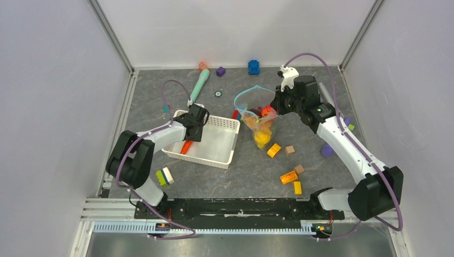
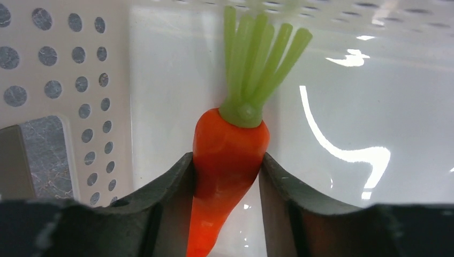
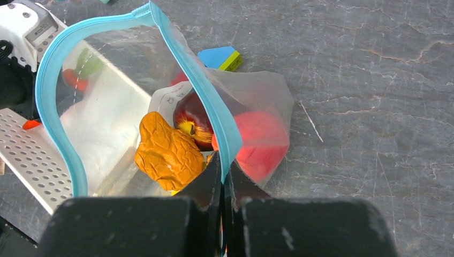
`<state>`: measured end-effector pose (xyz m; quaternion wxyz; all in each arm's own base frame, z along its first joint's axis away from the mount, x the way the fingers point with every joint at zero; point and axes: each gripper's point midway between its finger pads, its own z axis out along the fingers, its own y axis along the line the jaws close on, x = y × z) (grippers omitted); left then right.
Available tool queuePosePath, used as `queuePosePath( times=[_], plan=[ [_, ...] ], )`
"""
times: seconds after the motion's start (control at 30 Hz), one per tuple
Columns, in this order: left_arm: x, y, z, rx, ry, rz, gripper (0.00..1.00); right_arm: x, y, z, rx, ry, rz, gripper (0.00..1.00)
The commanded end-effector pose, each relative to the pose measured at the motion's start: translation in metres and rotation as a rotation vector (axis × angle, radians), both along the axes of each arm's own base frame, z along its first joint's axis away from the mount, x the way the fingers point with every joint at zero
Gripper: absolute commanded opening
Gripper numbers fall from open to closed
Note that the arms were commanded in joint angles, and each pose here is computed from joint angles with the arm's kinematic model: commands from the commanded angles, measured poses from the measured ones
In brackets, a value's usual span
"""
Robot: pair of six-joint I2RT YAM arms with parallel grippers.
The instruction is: Place the food in the zip-top bag and seal the zipper
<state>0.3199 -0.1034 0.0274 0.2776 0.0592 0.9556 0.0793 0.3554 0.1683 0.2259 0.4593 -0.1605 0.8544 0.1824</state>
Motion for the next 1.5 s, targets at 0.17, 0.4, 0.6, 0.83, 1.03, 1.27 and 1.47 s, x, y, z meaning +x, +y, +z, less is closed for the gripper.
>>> queuePosePath(
  times=[0.17, 0.4, 0.6, 0.83, 1.03, 1.27, 1.47],
  plan=[
    [0.014, -0.011, 0.015, -0.048, -0.040, -0.021, 0.27, 0.006, 0.001, 0.009, -0.004, -0.048, 0.000, 0.00],
    [0.021, -0.017, 0.062, -0.128, -0.162, -0.013, 0.15, 0.006, 0.001, 0.010, 0.001, -0.048, 0.002, 0.00],
    [0.024, -0.038, 0.132, -0.292, -0.327, -0.082, 0.12, 0.005, 0.001, 0.012, 0.003, -0.052, 0.002, 0.00],
    [0.014, -0.098, 0.250, -0.689, -0.586, -0.318, 0.12, 0.005, 0.002, 0.012, 0.005, -0.052, 0.005, 0.00],
    [0.007, -0.137, 0.324, -0.915, -0.763, -0.533, 0.04, 0.005, 0.003, 0.013, 0.007, -0.052, 0.010, 0.00],
    [0.006, -0.183, 0.377, -1.071, -0.813, -0.738, 0.02, 0.004, 0.003, 0.014, 0.014, -0.052, 0.011, 0.00],
    [-0.004, -0.228, 0.402, -1.148, -0.886, -0.842, 0.02, 0.003, 0.005, 0.013, 0.024, -0.053, 0.018, 0.00]
  ],
)
